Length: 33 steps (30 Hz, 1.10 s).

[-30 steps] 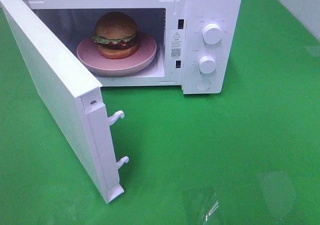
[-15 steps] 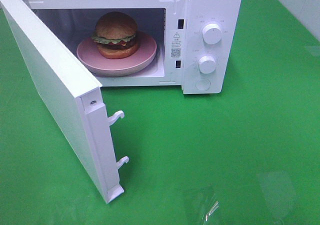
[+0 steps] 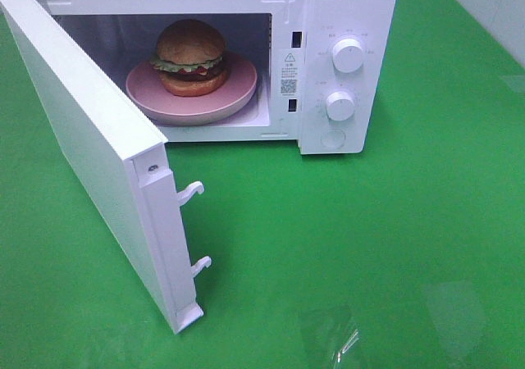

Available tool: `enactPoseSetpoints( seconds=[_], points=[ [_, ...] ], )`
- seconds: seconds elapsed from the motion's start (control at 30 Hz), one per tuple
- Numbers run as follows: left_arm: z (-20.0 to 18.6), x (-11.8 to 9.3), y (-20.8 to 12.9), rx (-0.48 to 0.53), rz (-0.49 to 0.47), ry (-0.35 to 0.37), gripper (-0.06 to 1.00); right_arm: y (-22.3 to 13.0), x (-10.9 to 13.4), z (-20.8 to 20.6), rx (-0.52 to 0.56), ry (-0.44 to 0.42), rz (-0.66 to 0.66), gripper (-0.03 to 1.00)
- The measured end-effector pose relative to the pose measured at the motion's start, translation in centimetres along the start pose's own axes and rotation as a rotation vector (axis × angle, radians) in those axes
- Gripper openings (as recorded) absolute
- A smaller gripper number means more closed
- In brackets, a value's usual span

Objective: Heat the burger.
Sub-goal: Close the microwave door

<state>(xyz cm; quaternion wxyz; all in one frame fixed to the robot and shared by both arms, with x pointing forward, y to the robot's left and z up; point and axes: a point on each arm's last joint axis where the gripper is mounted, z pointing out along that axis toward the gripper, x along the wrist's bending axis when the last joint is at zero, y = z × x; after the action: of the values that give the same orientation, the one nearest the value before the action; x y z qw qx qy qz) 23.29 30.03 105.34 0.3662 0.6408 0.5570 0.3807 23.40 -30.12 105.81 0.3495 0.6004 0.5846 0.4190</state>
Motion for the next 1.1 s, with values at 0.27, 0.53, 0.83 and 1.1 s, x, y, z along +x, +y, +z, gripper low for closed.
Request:
enactPoseSetpoints(
  seconds=[0.27,0.53,0.83,1.1],
  points=[
    [0.0,0.0,0.0,0.000,0.000,0.000,0.99,0.0,0.0,0.0,0.000,0.000,0.000,0.74],
    [-0.5,0.1,0.9,-0.077,0.000,0.008,0.96,0.0,0.0,0.0,0.000,0.000,0.000,0.74],
    [1.2,0.5,3.8,-0.155,0.004,0.024,0.58,0.0,0.0,0.0,0.000,0.000,0.000,0.74],
    [4.8,0.8,6.0,-0.130,0.009,0.028,0.08,0.0,0.0,0.0,0.000,0.000,0.000,0.74]
  ],
)
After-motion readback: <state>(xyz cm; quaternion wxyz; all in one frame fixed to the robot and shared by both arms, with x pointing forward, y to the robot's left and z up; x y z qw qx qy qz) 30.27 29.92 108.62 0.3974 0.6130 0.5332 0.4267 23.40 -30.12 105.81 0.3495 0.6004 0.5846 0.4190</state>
